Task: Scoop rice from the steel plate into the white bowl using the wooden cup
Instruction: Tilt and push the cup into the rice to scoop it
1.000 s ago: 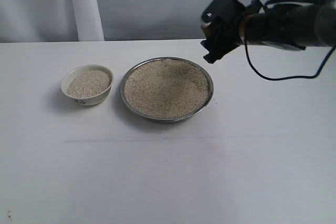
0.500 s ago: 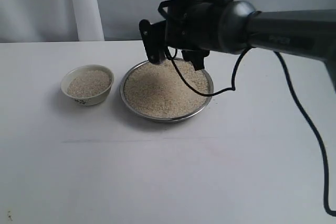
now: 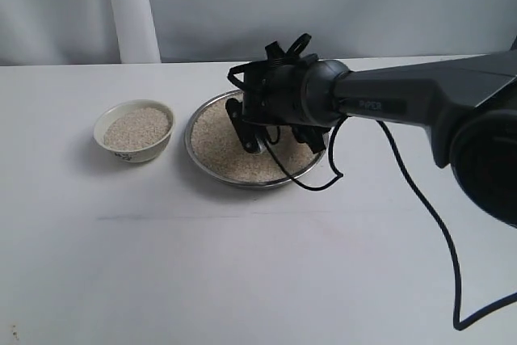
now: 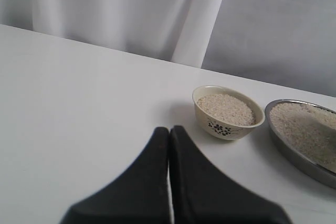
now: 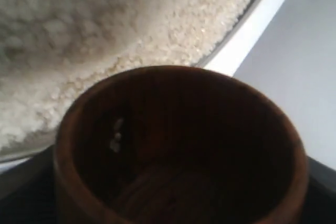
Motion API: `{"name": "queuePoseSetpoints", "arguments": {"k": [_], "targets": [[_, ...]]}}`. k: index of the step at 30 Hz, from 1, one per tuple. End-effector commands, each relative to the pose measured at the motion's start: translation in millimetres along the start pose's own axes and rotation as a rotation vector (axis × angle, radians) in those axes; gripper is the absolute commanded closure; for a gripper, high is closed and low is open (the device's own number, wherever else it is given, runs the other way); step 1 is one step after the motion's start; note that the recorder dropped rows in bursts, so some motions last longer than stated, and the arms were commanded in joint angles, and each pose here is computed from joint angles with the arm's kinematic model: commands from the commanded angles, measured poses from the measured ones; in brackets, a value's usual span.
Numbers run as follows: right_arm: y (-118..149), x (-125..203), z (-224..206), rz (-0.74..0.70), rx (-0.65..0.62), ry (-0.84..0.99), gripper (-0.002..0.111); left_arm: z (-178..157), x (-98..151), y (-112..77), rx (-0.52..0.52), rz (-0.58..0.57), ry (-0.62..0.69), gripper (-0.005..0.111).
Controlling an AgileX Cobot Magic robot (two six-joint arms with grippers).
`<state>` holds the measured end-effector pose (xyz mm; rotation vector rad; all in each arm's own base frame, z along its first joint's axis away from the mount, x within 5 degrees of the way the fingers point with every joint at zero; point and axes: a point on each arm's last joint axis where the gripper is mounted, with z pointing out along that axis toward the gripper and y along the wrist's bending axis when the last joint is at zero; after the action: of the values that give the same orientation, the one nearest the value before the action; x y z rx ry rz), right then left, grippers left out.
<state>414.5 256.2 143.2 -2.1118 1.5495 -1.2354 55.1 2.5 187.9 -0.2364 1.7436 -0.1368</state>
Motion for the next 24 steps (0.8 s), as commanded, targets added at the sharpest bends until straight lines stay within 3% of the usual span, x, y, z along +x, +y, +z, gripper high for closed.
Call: {"name": "queuePoseSetpoints", "arguments": {"k": [1, 24], "targets": [[2.7, -8.3, 0.5, 0.012, -0.018, -0.032, 0.108, -0.4, -1.1, -0.6, 0.007, -0.006, -0.007, 0.107], [27.4, -45.0, 22.1, 0.068, -0.086, -0.217, 0.108, -0.4, -1.1, -0.6, 0.007, -0.006, -0.007, 0.107]]}}
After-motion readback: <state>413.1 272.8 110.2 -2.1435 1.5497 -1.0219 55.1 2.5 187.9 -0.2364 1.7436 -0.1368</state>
